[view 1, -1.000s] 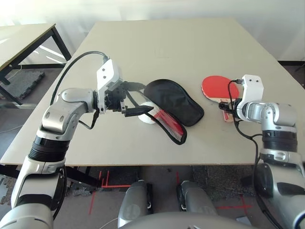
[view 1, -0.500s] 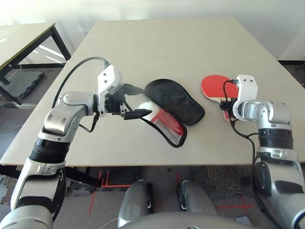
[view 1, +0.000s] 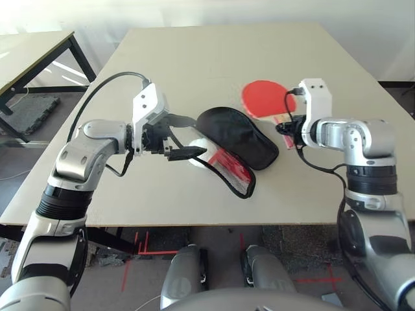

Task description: Store the ping-pong paddle in its case and zip it.

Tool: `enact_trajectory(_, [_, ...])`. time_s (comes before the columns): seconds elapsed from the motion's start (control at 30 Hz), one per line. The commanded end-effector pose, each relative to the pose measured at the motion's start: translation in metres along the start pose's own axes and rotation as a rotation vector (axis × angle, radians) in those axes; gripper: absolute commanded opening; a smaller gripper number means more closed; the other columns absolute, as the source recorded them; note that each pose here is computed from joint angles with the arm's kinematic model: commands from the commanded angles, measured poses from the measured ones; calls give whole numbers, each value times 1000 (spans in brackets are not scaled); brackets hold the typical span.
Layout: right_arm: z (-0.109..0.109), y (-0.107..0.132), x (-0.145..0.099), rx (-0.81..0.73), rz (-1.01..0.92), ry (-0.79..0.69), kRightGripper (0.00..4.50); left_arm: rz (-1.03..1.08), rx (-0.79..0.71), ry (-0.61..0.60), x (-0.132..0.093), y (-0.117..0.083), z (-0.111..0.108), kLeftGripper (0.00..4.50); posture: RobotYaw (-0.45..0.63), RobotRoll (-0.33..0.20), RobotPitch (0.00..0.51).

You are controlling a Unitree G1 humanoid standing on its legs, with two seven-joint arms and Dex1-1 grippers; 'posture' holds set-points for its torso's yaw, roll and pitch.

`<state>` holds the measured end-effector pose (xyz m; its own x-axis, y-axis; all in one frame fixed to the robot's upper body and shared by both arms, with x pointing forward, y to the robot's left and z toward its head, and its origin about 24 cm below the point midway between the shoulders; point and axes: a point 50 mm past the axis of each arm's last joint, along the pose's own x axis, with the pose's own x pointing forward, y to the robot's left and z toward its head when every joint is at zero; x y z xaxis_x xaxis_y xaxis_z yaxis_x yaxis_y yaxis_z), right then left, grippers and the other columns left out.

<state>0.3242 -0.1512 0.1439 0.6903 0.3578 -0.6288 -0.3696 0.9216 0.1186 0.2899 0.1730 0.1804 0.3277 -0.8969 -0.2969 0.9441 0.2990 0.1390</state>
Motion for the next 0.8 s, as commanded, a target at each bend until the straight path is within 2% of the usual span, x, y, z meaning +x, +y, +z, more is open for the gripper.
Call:
enact_trajectory(0.03, [4,11,2,-59,61,-13,1043,0,6,2,0,-1,1,4500,87,0,54])
enact_trajectory(0.5, [-11,18,36,-164,150,67,1043,21,-26,-23,-12,1,-3,4500,116,0,51])
enact_trajectory(0.8, [-9,14,47,-196,163,53,1043,31,-10,-3,-15,2,2,4500,122,0,45])
